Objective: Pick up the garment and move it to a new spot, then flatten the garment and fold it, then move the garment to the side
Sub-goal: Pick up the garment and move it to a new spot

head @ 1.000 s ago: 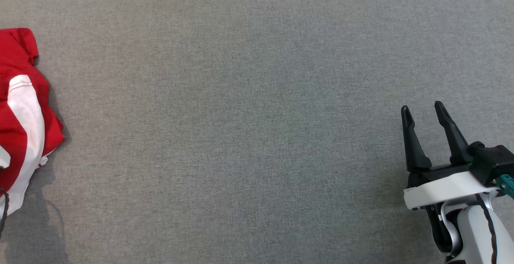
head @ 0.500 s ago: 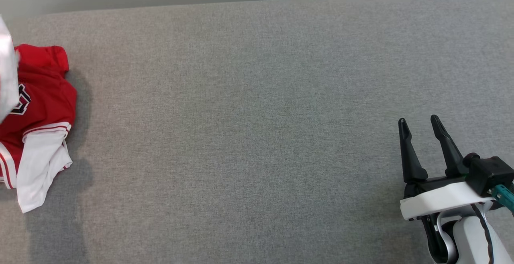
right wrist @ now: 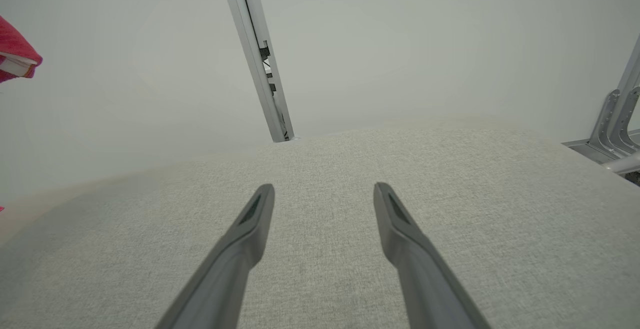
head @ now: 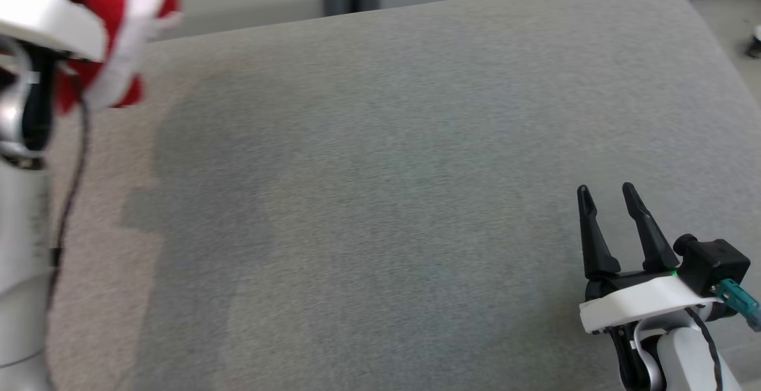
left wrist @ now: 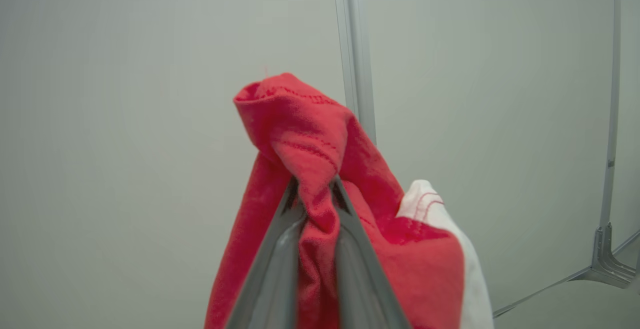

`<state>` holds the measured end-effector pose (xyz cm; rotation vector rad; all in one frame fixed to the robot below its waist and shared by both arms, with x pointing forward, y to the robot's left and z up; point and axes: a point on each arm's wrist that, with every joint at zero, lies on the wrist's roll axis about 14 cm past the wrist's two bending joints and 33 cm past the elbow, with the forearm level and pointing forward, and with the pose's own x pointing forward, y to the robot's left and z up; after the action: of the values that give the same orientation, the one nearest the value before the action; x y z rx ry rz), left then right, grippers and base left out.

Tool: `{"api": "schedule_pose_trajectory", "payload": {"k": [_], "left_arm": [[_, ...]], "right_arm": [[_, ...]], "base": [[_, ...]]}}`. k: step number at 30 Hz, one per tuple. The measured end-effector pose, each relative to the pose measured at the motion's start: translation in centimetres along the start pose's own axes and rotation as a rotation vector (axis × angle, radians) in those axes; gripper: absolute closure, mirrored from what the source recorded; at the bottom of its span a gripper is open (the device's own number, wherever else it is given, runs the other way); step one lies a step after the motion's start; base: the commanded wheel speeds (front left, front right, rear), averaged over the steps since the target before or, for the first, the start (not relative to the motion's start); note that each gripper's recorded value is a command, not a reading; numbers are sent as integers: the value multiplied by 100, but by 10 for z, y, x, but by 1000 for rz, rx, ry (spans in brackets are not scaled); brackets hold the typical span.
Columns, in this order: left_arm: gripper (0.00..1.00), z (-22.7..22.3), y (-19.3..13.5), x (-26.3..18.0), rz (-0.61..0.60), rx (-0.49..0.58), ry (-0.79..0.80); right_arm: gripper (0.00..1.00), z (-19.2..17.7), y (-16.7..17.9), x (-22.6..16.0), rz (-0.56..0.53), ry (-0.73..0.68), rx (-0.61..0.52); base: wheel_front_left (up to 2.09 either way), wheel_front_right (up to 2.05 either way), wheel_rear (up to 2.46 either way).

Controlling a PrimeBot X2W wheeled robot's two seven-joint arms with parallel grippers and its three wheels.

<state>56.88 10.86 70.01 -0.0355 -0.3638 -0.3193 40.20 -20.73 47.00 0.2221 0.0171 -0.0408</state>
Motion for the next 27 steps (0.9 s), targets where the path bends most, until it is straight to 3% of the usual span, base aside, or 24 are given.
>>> {"api": "schedule_pose_trajectory", "payload": {"k": [7, 12, 17, 26, 27], "left_arm": [[100, -41, -112, 19, -216, -150, 67], [100, -88, -171, 5, -312, -239, 170], [100, -148, -199, -28, -346, -299, 320], [100, -231, -220, -108, -376, -333, 581], [40, -234, -222, -112, -382, -331, 586]], "right_arm": [[0, 10, -35, -26, -111, -18, -4], [0, 14, -55, -40, -176, -22, -13], [0, 10, -63, -44, -201, -5, -20], [0, 4, -56, -37, -177, 10, -24], [0, 4, -54, -36, -171, 10, -25]], "base": [[0, 0, 0], [0, 0, 0], [0, 0, 0], [0, 0, 0], [0, 0, 0]]}}
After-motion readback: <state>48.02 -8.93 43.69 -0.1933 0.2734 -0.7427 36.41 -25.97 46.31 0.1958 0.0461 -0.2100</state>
